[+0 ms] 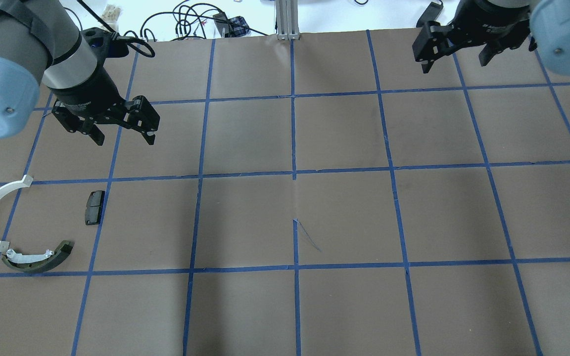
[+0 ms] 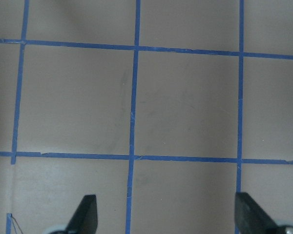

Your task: Place bearing gear from tray to pile

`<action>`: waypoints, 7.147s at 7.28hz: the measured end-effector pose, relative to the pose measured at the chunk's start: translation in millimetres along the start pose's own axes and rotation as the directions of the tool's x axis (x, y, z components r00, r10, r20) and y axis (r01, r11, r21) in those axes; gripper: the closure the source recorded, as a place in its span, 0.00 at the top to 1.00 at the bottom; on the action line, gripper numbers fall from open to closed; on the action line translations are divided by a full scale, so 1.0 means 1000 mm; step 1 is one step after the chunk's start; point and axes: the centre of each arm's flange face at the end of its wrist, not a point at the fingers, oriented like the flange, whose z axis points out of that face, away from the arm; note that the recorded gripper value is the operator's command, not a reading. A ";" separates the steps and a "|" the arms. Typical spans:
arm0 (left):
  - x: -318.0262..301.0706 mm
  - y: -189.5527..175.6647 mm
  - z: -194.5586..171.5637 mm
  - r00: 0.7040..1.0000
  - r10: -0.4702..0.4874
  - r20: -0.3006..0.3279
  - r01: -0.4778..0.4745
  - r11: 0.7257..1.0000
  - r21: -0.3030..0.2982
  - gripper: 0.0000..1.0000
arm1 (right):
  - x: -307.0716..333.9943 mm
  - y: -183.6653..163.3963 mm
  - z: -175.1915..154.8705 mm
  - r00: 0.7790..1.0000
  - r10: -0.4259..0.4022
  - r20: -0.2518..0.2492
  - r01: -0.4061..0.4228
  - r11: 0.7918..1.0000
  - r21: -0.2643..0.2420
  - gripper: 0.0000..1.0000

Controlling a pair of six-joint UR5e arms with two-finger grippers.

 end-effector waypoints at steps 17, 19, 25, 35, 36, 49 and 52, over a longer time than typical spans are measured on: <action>0.000 -0.003 0.005 1.000 -0.003 0.004 0.003 1.000 0.019 1.00 | 0.505 0.126 0.319 0.996 0.064 0.063 -0.049 0.975 -0.218 1.00; 0.000 -0.004 0.006 1.000 0.000 0.003 0.000 1.000 0.021 1.00 | 0.506 0.127 0.327 0.976 0.214 0.032 -0.201 0.951 -0.234 1.00; -0.002 -0.012 0.016 1.000 -0.002 0.004 0.002 1.000 0.016 1.00 | 0.515 0.126 0.354 0.908 0.415 -0.055 -0.418 0.889 -0.188 1.00; -0.007 -0.015 0.019 0.995 0.001 0.102 -0.005 0.999 0.043 1.00 | 0.516 0.123 0.350 0.908 0.416 -0.059 -0.420 0.893 -0.160 0.63; -0.009 -0.016 0.020 0.995 -0.002 0.102 -0.003 0.999 0.044 1.00 | 0.516 0.123 0.349 0.910 0.410 -0.058 -0.414 0.895 -0.164 0.61; -0.012 -0.019 0.019 0.994 -0.022 0.105 0.016 0.998 0.059 1.00 | 0.512 0.121 0.324 0.918 0.393 -0.052 -0.396 0.902 -0.174 0.11; -0.012 -0.018 0.020 0.994 -0.014 0.106 0.008 0.998 0.055 1.00 | 0.451 0.088 0.270 0.929 0.367 -0.038 -0.368 0.912 -0.183 0.03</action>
